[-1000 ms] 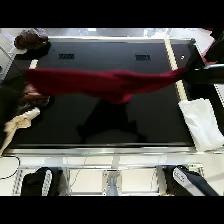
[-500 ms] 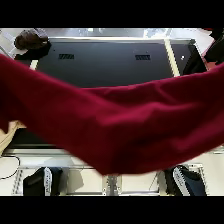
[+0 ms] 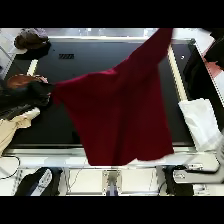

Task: Fold the shirts.

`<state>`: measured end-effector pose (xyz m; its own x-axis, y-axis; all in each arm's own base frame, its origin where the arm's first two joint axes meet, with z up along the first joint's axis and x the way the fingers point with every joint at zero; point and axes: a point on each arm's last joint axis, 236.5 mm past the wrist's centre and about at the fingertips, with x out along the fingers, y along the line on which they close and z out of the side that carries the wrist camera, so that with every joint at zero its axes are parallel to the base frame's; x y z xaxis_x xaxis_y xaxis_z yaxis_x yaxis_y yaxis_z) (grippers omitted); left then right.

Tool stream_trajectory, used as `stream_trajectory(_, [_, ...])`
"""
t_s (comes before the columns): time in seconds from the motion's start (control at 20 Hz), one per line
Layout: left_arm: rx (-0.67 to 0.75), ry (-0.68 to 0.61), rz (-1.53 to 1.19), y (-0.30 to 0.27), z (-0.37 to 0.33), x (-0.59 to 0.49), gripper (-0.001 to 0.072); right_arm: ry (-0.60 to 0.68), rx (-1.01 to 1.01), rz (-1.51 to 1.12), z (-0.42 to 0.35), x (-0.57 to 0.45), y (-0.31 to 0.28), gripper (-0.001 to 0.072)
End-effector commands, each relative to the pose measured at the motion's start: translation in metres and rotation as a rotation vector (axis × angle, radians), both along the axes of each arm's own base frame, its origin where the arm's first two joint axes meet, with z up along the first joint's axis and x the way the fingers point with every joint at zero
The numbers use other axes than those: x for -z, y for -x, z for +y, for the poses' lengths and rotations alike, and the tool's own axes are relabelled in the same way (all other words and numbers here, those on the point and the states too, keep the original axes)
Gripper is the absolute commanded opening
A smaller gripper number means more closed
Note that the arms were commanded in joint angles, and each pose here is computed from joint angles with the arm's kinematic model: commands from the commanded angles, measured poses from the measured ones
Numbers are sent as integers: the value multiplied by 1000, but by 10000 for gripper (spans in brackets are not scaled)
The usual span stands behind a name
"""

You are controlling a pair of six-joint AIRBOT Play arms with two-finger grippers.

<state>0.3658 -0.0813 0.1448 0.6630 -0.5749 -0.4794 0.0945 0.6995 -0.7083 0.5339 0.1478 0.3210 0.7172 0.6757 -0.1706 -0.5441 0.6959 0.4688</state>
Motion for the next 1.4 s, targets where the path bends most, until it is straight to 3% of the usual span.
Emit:
stream_trajectory(0.0, [-162,-59,-8,-74,21,71,446,-107,124,86,69,119,-98,275])
stream_trajectory(0.05, [-254,-48,-67,-96,41,63,525,-119,193,66,76,134,-115,620])
stream_trajectory(0.1, [-338,-59,-142,-114,66,48,525,-103,249,21,75,138,-125,691])
stream_trajectory(0.2, [-392,-182,-295,-127,106,11,524,-48,312,-86,59,117,-132,691])
stream_trajectory(0.3, [-270,-333,-428,-121,108,-23,522,25,286,-167,37,74,-124,673])
stream_trajectory(0.5, [244,-507,-380,-66,39,5,472,129,240,-132,-51,-8,-56,553])
stream_trajectory(0.8, [867,-925,-154,-2,-33,122,474,484,266,405,-180,56,93,549])
stream_trajectory(0.9, [989,-1082,-47,10,-37,158,475,490,220,572,-192,88,123,549])
stream_trajectory(1.0, [1130,-1132,26,29,-50,186,475,467,241,598,-202,101,120,549])
stream_trajectory(1.15, [1205,-1186,24,29,-66,211,478,438,251,572,-200,107,107,550])
stream_trajectory(1.35, [1052,-1255,-105,-18,-81,219,477,428,210,536,-186,103,101,551])
